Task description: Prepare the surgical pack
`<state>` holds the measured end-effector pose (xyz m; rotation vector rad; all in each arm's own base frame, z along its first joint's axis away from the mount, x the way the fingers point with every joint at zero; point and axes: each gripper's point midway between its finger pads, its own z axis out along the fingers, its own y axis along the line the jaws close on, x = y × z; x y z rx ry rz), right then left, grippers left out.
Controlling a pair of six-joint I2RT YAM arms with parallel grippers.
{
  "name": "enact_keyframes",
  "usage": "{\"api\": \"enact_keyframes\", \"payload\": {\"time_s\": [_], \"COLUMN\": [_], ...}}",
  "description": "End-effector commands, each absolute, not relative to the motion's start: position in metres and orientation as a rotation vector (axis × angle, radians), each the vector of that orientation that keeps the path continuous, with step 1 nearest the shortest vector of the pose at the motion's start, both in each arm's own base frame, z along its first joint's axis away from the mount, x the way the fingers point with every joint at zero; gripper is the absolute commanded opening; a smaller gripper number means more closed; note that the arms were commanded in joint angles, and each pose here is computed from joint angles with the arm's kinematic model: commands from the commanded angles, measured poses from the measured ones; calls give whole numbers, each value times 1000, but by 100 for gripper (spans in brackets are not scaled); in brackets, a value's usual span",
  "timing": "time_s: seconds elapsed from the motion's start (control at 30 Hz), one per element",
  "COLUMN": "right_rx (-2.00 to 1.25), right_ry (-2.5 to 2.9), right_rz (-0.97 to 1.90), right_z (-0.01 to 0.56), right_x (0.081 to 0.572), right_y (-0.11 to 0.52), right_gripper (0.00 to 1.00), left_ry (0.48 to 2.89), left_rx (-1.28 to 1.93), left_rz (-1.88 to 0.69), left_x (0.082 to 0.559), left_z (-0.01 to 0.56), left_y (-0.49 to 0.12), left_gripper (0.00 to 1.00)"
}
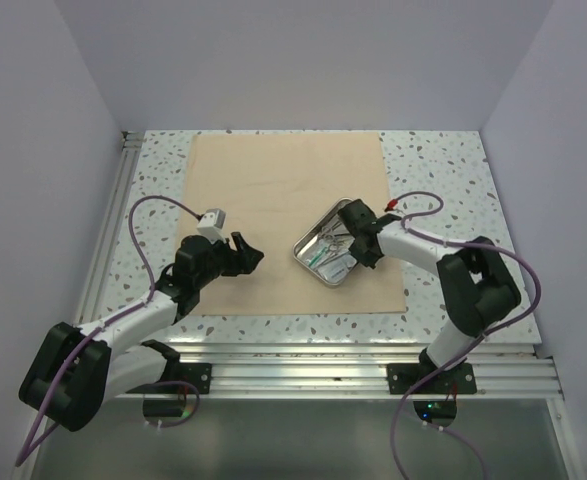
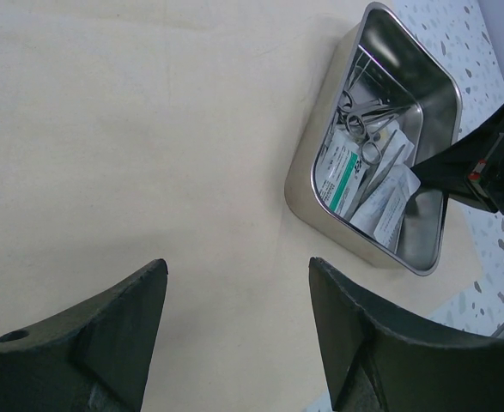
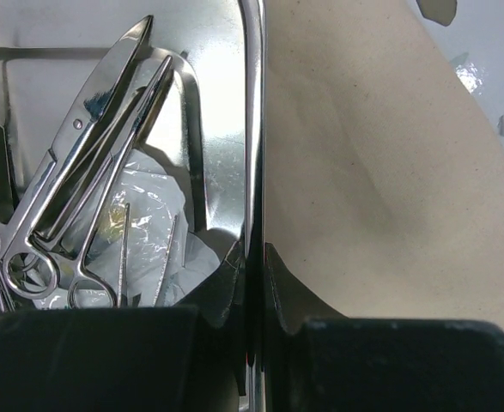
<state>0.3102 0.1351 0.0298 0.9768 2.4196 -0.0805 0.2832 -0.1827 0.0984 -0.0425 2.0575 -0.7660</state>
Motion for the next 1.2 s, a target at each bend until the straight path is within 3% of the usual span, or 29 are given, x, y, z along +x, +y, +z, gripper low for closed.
{"api": "enact_keyframes", "payload": {"time_s": [0.0,0.1,0.17,0.2,0.3,0.33,0.47,0.67,0.8,1.07,1.1,1.17], "right_rx": [1012,975,959,950,915,910,858,597,472,418,423,440], "right_ry": [2262,2260,2244,2233,2244,2250,2263,2290,2315,2279,2276,2310], "right_rz": [7,30,55,64,36,33,61,231,321,379,382,385], "right_z": [46,49,57,62,73,76,96,129,145,144,140,118], "right_x": [342,343,344,343,339,337,326,349,395,491,500,515], "right_y": [143,146,145,144,140,139,135,129,110,62,58,52], "right_gripper": [1,14,17,28,44,56,65,66,67,67,67,66], "left_ry": [2014,2011,2007,2007,2000,2002,2000,2015,2022,2161,2172,2193], "left_rx": [-14,-14,-14,-17,-19,-22,-29,-60,-129,-351,-378,-441], "left_rz": [-751,-747,-742,-735,-724,-716,-701,-624,-514,-431,-423,-421], "left_x": [288,288,288,288,289,290,290,293,293,259,255,246], "left_z": [107,107,108,107,109,108,109,112,120,110,109,106], "left_y": [-184,-183,-182,-181,-179,-178,-176,-164,-144,-115,-112,-107], "left_gripper": [71,72,72,72,73,73,73,75,77,93,99,100]}}
